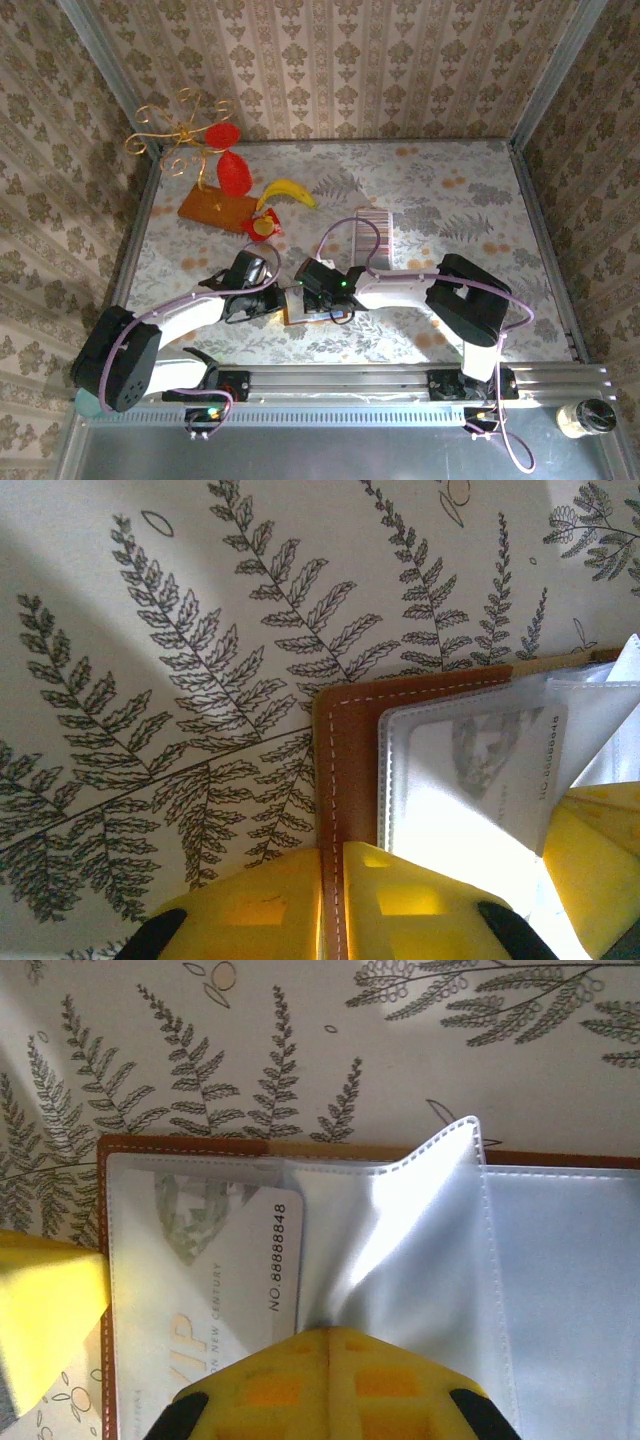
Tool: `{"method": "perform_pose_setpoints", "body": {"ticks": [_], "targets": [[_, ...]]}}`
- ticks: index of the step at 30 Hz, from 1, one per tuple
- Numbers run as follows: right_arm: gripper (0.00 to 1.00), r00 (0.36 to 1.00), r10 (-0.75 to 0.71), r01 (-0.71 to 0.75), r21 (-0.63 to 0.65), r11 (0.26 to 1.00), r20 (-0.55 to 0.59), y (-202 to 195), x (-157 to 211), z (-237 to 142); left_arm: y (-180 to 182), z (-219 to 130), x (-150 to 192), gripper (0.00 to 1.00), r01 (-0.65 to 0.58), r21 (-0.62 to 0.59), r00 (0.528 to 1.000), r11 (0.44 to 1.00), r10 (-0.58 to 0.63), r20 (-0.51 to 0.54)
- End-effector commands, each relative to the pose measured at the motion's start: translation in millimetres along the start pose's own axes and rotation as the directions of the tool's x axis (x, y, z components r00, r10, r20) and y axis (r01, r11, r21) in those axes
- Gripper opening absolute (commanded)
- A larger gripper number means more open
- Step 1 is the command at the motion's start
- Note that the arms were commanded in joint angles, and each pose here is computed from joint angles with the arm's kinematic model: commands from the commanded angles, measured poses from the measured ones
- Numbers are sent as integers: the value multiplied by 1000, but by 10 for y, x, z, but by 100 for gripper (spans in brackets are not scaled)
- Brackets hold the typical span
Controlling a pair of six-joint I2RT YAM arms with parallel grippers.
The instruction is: Put the credit cards into the card holder
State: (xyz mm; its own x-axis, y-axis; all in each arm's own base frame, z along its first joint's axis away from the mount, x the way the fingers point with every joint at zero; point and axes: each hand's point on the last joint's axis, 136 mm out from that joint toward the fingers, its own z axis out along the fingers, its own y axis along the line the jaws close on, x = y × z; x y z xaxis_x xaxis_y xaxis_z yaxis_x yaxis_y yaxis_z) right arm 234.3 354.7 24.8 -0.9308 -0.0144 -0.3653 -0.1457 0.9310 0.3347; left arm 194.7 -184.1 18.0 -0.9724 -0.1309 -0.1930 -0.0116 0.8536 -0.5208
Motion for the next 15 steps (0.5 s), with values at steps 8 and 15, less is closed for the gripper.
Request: {"method": "perform_pose_setpoints", "body": {"ticks": [8, 15], "targets": [[2, 998, -53, 52, 39, 998, 34, 37, -34, -152, 117, -29, 58, 15, -14, -42, 1000, 999, 14, 15], [16, 998, -9, 1, 122, 993, 69, -277, 0, -383, 156, -78, 110, 16, -17, -49, 1000, 999, 18, 15]]}}
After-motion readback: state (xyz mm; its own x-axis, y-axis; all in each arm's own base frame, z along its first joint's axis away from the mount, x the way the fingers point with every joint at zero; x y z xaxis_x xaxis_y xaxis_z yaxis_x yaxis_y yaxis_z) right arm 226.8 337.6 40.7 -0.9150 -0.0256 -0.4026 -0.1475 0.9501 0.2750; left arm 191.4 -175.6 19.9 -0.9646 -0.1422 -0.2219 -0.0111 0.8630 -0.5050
